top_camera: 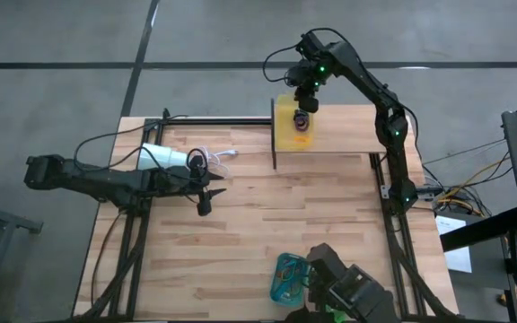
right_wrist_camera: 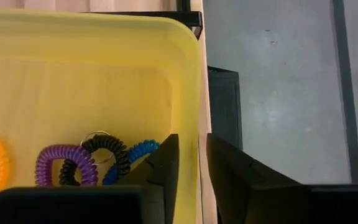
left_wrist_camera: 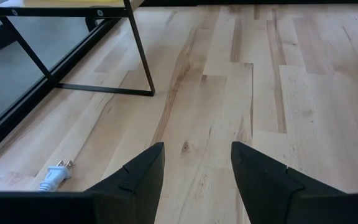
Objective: Pick & Place Office Desk Supplies
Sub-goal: Put the green bin on the shelf
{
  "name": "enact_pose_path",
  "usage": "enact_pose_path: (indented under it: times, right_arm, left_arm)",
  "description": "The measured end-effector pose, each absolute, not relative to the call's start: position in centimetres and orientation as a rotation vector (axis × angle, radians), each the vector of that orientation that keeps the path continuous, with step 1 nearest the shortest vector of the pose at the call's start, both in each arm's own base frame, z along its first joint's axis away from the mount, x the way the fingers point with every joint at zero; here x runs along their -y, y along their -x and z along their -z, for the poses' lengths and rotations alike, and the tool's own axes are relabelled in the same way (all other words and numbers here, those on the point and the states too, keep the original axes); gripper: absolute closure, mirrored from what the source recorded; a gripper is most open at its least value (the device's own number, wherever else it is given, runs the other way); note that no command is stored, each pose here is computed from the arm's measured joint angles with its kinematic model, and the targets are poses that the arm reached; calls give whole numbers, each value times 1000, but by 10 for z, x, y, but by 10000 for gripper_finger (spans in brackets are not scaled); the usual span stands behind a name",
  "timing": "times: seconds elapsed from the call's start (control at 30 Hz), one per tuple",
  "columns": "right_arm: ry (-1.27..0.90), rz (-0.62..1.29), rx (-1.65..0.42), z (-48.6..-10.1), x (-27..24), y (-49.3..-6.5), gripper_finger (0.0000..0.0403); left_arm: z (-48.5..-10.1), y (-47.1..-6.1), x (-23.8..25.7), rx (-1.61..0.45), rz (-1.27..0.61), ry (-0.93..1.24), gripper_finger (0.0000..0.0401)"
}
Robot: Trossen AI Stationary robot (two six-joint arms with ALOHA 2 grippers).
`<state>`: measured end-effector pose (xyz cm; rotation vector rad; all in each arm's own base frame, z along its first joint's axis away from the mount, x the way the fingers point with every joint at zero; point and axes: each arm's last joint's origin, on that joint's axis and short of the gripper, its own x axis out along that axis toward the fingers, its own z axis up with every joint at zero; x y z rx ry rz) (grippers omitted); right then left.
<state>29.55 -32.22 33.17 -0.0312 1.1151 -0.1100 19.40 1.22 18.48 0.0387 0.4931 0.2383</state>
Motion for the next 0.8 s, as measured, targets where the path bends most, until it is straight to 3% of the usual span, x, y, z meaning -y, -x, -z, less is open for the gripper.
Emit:
enact_pose_path:
  times: [0.23,0.8]
  right_arm:
    - [91,211,-1175,-339,323,-292,307]
    - [-40,253,-1042,-383,288,-284,285]
  left_arm:
    - [-185,-194,-12,-492,-238,-39,211]
    - [-185,-194,-12,-492,-238,-39,211]
